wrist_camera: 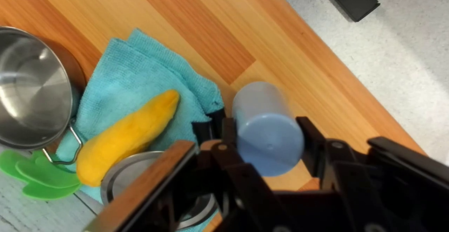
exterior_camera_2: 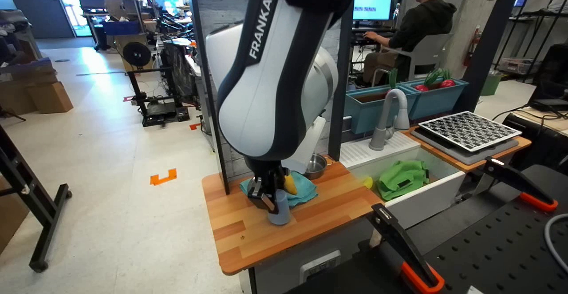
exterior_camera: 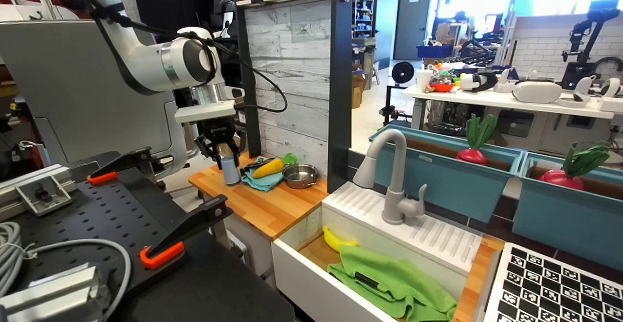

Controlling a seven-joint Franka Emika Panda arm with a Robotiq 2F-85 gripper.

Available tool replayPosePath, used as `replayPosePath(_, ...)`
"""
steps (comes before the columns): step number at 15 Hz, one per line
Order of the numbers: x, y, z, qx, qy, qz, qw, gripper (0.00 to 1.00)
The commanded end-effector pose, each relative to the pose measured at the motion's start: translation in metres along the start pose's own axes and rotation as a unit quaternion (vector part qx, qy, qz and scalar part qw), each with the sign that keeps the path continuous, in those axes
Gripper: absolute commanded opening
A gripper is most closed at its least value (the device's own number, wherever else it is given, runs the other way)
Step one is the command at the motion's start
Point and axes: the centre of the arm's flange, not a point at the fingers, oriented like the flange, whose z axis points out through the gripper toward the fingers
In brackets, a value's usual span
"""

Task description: Remove the lid from the silver pot then move the blue cup to the left

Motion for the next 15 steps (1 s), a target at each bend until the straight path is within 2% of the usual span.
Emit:
replayPosePath(1,0.017,0.003,0.011,-0.001,-0.012,-0.005,0.9999,0.21)
replayPosePath(2,0.018,0.003,0.012,0.002,-0.015,-0.001,0.9999,0.56)
replayPosePath(3,0.018,0.005,0.009,0.004,-0.018,-0.001,0.9998,0.72)
replayPosePath(7,0.016,0.008,0.0,0.011,-0.011,0.003,0.9999,0.99)
replayPosePath(13,0.001,0.01,-0.021,0.014,0.001,0.015,0.9998,1.0)
replayPosePath(15,-0.009,0.006,-0.035,0.017,-0.008,0.003,0.9998,1.0)
